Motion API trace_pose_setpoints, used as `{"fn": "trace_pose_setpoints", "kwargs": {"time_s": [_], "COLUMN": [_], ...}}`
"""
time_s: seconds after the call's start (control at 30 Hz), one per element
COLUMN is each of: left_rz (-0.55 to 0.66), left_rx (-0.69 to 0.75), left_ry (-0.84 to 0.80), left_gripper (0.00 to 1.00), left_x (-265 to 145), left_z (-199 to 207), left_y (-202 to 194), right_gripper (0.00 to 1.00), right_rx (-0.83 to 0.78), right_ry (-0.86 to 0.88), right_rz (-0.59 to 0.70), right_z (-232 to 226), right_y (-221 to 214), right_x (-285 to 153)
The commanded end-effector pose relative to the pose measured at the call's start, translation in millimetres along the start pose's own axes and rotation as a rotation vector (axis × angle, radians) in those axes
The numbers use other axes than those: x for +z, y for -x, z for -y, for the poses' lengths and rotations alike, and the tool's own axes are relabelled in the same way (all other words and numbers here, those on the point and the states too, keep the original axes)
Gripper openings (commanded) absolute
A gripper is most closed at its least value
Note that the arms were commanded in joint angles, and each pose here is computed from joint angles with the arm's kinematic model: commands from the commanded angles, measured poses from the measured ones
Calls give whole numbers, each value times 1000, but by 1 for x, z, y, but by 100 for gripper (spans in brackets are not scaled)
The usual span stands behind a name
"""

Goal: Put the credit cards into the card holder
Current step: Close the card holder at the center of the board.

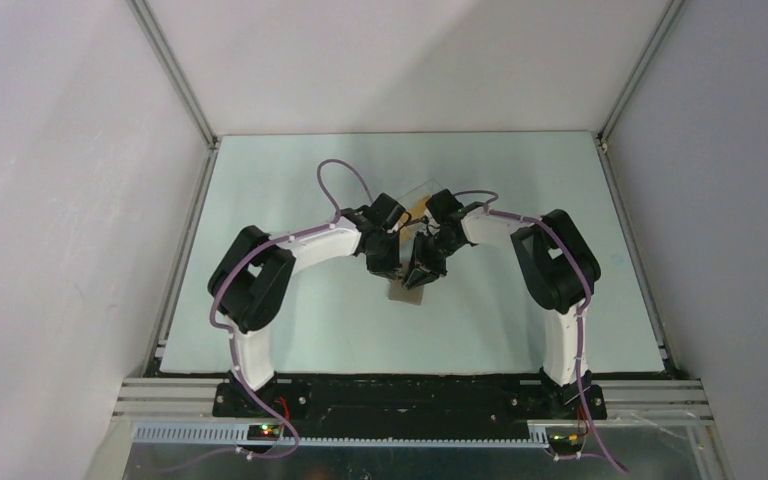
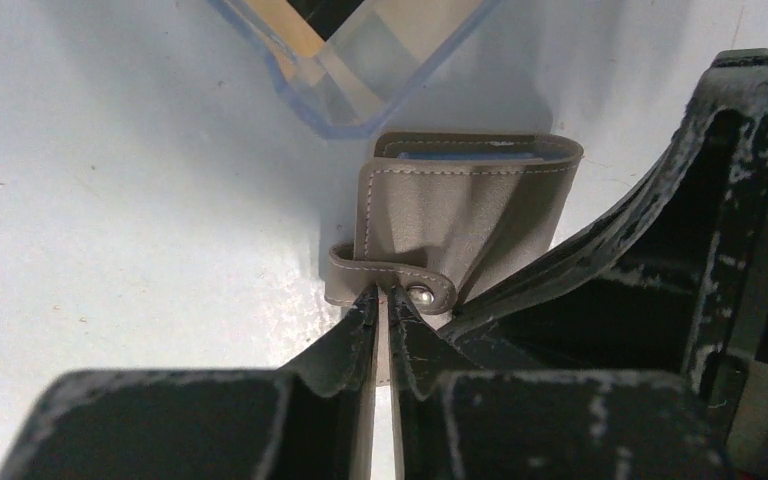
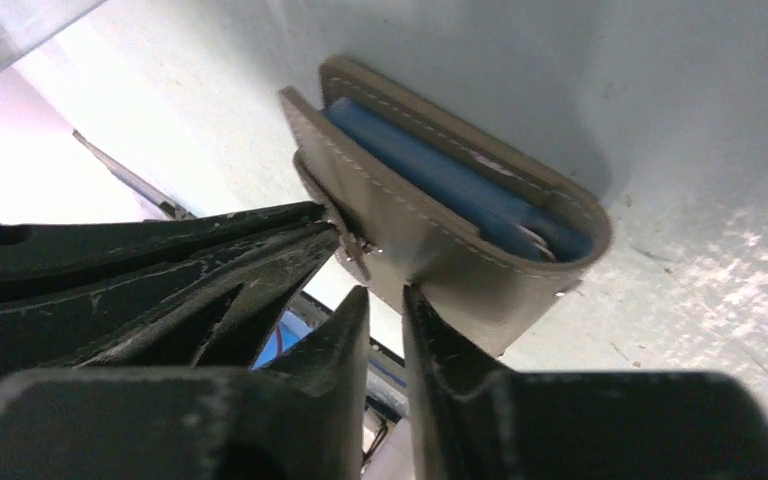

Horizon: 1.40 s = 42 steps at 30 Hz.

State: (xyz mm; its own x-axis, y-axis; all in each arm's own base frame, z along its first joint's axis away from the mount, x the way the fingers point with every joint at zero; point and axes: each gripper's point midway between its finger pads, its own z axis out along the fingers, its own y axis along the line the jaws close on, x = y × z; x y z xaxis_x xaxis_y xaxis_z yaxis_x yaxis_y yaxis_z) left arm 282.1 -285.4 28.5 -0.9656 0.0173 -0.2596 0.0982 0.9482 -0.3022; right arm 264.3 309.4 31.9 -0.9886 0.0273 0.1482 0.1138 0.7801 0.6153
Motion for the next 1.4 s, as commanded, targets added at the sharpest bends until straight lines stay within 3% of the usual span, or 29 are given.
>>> {"fn": "trace_pose_setpoints", "kwargs": {"time_s": [0.0, 0.1, 0.37, 0.6, 0.73, 0.83, 1.13, 1.27, 1.37], "left_rz": [9, 5, 11, 15, 14, 12, 17, 13, 9], "left_rx": [15, 12, 10, 6, 4, 3, 5, 9, 10], "left_ry": [-28, -23, -14, -6, -4, -4, -7, -10, -10], "left_gripper": [11, 11, 11, 10, 10, 10, 10, 10, 10], "left_x": [2, 4, 4, 5, 5, 6, 5, 6, 7], "left_z": [14, 13, 12, 10, 9, 9, 11, 11, 11], "left_y": [4, 3, 4, 4, 4, 3, 6, 5, 4], "right_gripper": [29, 32, 27, 30, 41, 57, 69, 81, 84], "right_rx": [-30, -26, -1, -60, -55, -47, 44, 25, 27], "right_ry": [60, 66, 8, 8, 11, 7, -60, -57, -31], "right_rz": [29, 38, 58, 96, 173, 208, 126, 112, 111], "right_z": [-23, -26, -16, -28, -26, -20, 16, 14, 8], "right_y": [3, 5, 6, -1, 5, 7, -1, -3, 0], "right_x": [-17, -18, -15, -33, -54, -62, -38, -26, -18]}}
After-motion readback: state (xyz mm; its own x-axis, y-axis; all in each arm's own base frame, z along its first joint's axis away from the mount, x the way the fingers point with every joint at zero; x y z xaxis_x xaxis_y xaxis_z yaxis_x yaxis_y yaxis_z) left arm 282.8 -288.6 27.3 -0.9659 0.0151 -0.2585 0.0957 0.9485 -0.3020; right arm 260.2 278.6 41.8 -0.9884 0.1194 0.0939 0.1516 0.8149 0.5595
